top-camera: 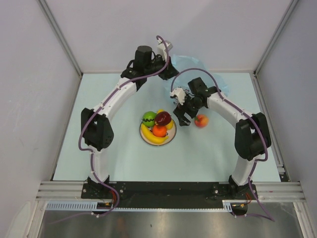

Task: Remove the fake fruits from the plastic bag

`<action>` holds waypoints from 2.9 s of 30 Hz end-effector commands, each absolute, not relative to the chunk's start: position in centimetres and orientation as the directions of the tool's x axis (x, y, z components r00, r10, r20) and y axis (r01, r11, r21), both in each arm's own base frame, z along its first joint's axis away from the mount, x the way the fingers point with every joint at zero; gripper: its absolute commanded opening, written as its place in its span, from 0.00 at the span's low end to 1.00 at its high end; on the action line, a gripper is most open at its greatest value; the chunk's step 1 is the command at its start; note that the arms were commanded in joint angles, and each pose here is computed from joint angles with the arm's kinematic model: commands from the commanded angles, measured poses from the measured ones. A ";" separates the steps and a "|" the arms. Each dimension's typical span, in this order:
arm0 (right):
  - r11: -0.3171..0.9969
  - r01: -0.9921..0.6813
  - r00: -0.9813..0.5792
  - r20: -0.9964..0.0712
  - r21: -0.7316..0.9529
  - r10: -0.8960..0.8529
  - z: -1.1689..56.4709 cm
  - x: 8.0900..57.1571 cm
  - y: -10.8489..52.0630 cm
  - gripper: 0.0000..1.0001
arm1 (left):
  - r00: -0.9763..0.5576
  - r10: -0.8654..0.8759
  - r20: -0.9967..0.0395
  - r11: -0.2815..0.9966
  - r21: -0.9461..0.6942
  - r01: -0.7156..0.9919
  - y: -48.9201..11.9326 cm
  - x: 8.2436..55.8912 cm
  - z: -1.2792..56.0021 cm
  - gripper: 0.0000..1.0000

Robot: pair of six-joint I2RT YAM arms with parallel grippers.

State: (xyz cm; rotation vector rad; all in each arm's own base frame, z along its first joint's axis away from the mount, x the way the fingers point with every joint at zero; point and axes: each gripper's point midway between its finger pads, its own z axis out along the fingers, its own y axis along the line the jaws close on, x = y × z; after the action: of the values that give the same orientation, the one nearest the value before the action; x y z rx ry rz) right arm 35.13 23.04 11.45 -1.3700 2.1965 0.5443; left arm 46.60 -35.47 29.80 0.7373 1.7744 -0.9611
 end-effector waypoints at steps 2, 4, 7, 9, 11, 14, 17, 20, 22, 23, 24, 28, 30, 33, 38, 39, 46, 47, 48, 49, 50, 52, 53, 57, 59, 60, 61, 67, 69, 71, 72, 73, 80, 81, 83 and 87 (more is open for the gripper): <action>0.582 -0.805 -0.461 -0.498 -0.113 -0.735 9.5 39.2 16.0 1.00 | -0.337 0.014 -0.941 0.476 -0.290 0.830 -36.2 46.2 32.0 0.02; 0.602 -0.778 -0.462 -0.487 -0.178 -0.741 8.6 41.2 14.5 1.00 | -0.331 0.011 -0.943 0.478 -0.286 0.830 -36.3 46.3 32.1 0.02; 0.585 -0.768 -0.458 -0.414 -0.261 -0.787 7.6 42.5 12.2 1.00 | -0.324 0.010 -0.946 0.479 -0.279 0.832 -36.4 46.4 32.4 0.02; 0.583 -0.769 -0.495 -0.335 -0.260 -0.802 7.2 41.8 10.5 1.00 | -0.321 0.012 -0.947 0.480 -0.276 0.833 -36.4 46.3 32.5 0.02; 0.596 -0.773 -0.531 -0.291 -0.217 -0.796 7.0 40.5 9.2 1.00 | -0.319 0.016 -0.948 0.483 -0.272 0.832 -36.3 46.3 32.4 0.02; 0.618 -0.768 -0.574 -0.249 -0.165 -0.780 7.3 38.6 7.8 1.00 | -0.316 0.022 -0.948 0.484 -0.267 0.834 -36.4 46.1 32.3 0.02; 0.667 -0.738 -0.636 -0.225 -0.104 -0.739 7.8 36.7 6.5 1.00 | -0.320 0.026 -0.947 0.482 -0.269 0.834 -36.6 46.0 32.1 0.02; 0.690 -0.724 -0.674 -0.225 0.007 -0.704 8.6 34.1 6.9 1.00 | -0.322 0.030 -0.946 0.476 -0.270 0.837 -37.0 45.7 31.9 0.02; 0.705 -0.706 -0.698 -0.227 0.063 -0.679 8.7 32.8 6.9 1.00 | -0.325 0.032 -0.945 0.468 -0.273 0.840 -37.3 45.4 31.9 0.02; 0.704 -0.707 -0.698 -0.230 0.065 -0.679 9.1 32.4 6.8 1.00 | -0.321 0.035 -0.947 0.464 -0.269 0.844 -37.5 45.2 32.0 0.02; 0.703 -0.708 -0.698 -0.225 0.071 -0.680 9.3 31.9 6.8 1.00 | -0.322 0.038 -0.946 0.461 -0.269 0.846 -37.6 45.1 31.9 0.02; 0.684 -0.713 -0.698 -0.238 0.152 -0.675 10.4 29.0 7.6 1.00 | -0.319 0.040 -0.947 0.454 -0.268 0.850 -37.8 44.7 32.2 0.02; 0.679 -0.715 -0.698 -0.234 0.167 -0.677 10.7 27.5 7.5 1.00 | -0.318 0.040 -0.947 0.451 -0.267 0.852 -37.9 44.4 32.3 0.02; 0.685 -0.715 -0.699 -0.161 0.140 -0.697 9.8 25.4 6.0 1.00 | -0.320 0.044 -0.946 0.450 -0.267 0.852 -37.9 44.1 32.2 0.02; 0.691 -0.717 -0.697 -0.100 0.094 -0.710 8.3 23.6 4.3 1.00 | -0.319 0.057 -0.946 0.443 -0.262 0.857 -38.2 43.5 32.0 0.02; 0.694 -0.712 -0.702 -0.087 0.107 -0.707 8.0 22.8 4.2 1.00 | -0.318 0.060 -0.946 0.443 -0.260 0.858 -38.1 43.4 32.1 0.02; 0.674 -0.731 -0.679 -0.013 0.109 -0.734 7.0 18.1 3.3 1.00 | -0.302 0.072 -0.950 0.448 -0.240 0.861 -38.2 42.7 32.3 0.01; 0.669 -0.736 -0.673 -0.007 0.104 -0.740 6.8 17.8 3.3 1.00 | -0.301 0.073 -0.951 0.450 -0.238 0.861 -38.1 42.7 32.3 0.01; 0.669 -0.738 -0.672 -0.003 0.090 -0.740 6.4 17.9 3.0 1.00 | -0.301 0.075 -0.951 0.448 -0.237 0.862 -38.2 42.6 32.3 0.01; 0.671 -0.736 -0.673 0.006 0.088 -0.740 6.0 17.6 2.8 1.00 | -0.300 0.076 -0.951 0.447 -0.237 0.862 -38.3 42.5 32.3 0.01; 0.671 -0.737 -0.673 0.006 0.081 -0.740 5.7 17.7 2.7 1.00 | -0.296 0.078 -0.952 0.448 -0.232 0.863 -38.3 42.5 32.3 0.01; 0.673 -0.737 -0.675 -0.021 0.060 -0.738 5.4 18.6 2.9 0.98 | -0.290 0.079 -0.954 0.446 -0.227 0.866 -38.5 42.3 32.5 0.01; 0.673 -0.738 -0.674 -0.034 0.047 -0.738 5.3 19.2 2.9 0.97 | -0.286 0.081 -0.955 0.447 -0.222 0.866 -38.4 42.3 32.6 0.01; 0.662 -0.750 -0.661 -0.061 0.007 -0.748 4.6 20.9 3.2 0.83 | -0.282 0.092 -0.955 0.442 -0.215 0.871 -38.6 41.6 32.5 0.01; 0.651 -0.759 -0.648 -0.091 0.009 -0.756 5.0 21.4 3.9 0.71 | -0.270 0.097 -0.958 0.444 -0.201 0.873 -38.5 41.4 32.8 0.01; 0.644 -0.765 -0.641 -0.109 0.010 -0.760 5.4 21.5 4.2 0.66 | -0.272 0.104 -0.957 0.445 -0.199 0.873 -38.4 41.3 32.5 0.01; 0.624 -0.781 -0.620 -0.126 0.011 -0.774 5.8 21.6 5.0 0.63 | -0.271 0.106 -0.957 0.448 -0.197 0.872 -38.3 41.2 32.5 0.01; 0.504 -0.863 -0.485 -0.338 0.036 -0.807 10.3 23.3 11.7 0.57 | -0.268 0.124 -0.955 0.465 -0.183 0.866 -37.8 41.1 32.0 0.01; 0.461 -0.885 -0.435 -0.457 0.061 -0.776 12.1 24.2 15.2 0.57 | -0.269 0.123 -0.955 0.476 -0.181 0.861 -37.7 41.2 32.0 0.00; 0.430 -0.896 -0.416 -0.540 0.107 -0.732 13.0 24.6 17.8 0.57 | -0.265 0.125 -0.956 0.481 -0.176 0.859 -37.5 41.3 32.2 0.01; 0.433 -0.895 -0.408 -0.591 0.108 -0.697 13.5 25.6 19.1 0.57 | -0.261 0.127 -0.957 0.486 -0.170 0.858 -37.4 41.3 32.3 0.01; 0.430 -0.895 -0.404 -0.620 0.117 -0.672 13.8 26.0 20.0 0.57 | -0.254 0.132 -0.958 0.488 -0.160 0.858 -37.2 41.4 32.4 0.01; 0.446 -0.855 -0.472 -0.755 0.265 -0.456 14.9 29.7 25.4 0.56 | -0.265 0.159 -0.951 0.541 -0.140 0.829 -34.8 42.2 31.7 0.01; 0.449 -0.849 -0.483 -0.756 0.280 -0.441 14.7 29.9 25.8 0.55 | -0.269 0.158 -0.950 0.552 -0.141 0.822 -34.4 42.5 31.6 0.00; 0.443 -0.840 -0.499 -0.767 0.314 -0.403 14.9 30.4 26.7 0.55 | -0.257 0.180 -0.950 0.563 -0.115 0.819 -34.0 43.0 31.1 0.00; 0.444 -0.810 -0.557 -0.739 0.383 -0.380 13.3 30.6 27.6 0.56 | -0.245 0.198 -0.949 0.573 -0.090 0.814 -33.8 43.4 30.7 0.00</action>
State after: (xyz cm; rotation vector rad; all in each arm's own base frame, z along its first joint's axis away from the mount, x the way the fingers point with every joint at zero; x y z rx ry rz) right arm 29.14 25.01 11.71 -1.0791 2.2086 0.8674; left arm 43.45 -35.01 28.77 0.8261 1.8055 -0.7994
